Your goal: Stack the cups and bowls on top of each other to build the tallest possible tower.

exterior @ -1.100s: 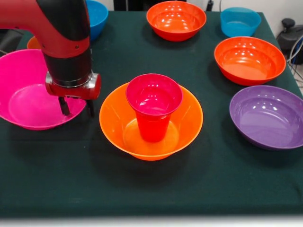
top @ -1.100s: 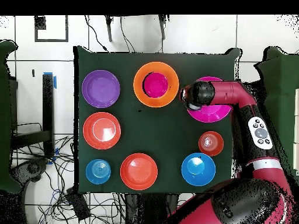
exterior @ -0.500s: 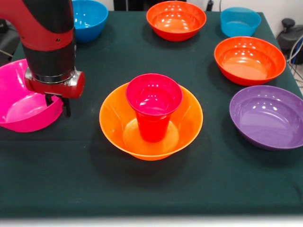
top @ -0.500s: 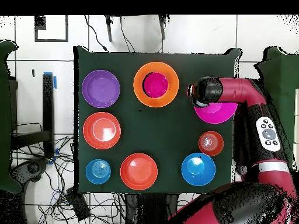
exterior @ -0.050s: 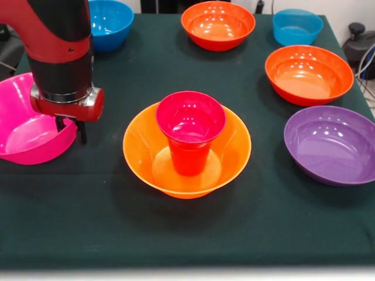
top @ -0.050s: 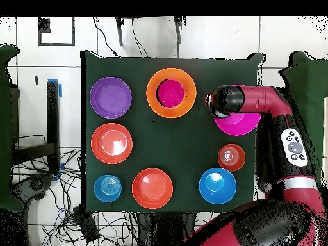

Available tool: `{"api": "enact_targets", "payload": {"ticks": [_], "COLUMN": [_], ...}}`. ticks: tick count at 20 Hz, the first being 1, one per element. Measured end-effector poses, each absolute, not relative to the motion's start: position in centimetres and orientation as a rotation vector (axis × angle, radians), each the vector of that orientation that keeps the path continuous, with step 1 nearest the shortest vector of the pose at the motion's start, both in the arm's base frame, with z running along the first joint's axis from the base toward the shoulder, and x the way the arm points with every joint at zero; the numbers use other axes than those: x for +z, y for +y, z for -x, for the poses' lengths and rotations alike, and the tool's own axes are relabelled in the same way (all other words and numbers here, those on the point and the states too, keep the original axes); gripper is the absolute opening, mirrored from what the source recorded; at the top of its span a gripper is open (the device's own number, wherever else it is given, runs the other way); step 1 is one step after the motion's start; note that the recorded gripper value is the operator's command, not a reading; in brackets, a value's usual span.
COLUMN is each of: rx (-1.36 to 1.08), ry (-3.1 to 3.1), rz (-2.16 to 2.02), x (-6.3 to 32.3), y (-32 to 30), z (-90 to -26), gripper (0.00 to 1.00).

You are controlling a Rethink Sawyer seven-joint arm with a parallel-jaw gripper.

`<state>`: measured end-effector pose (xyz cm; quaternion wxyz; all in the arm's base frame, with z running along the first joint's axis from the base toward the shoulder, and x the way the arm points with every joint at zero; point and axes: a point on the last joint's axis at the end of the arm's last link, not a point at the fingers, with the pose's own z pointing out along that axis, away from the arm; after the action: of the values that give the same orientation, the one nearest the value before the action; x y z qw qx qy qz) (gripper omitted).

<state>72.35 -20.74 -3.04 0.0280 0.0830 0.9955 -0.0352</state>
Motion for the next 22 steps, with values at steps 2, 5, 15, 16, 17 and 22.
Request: {"api": "enact_targets", "payload": {"ticks": [2,5,15,16,17,22], "rx": [-0.110,-0.106,-0.084,-0.082,-0.078,-0.070], "ry": [3.073,3.073,3.056,3.054,3.052,3.042], "rz": [-0.253,-0.246,-0.238,-0.239,-0.241,-0.247], "x": [-2.7,-1.7,4.5,5.0,5.4,7.3], "y": [-20.7,-20.5,-19.6,-19.5,-19.3,-19.0], "z": [-72.3,-72.1,-71.9,-71.9,-71.9,-72.0], "gripper": [0.00,0.00,0.00,0.00,0.00,0.00]}}
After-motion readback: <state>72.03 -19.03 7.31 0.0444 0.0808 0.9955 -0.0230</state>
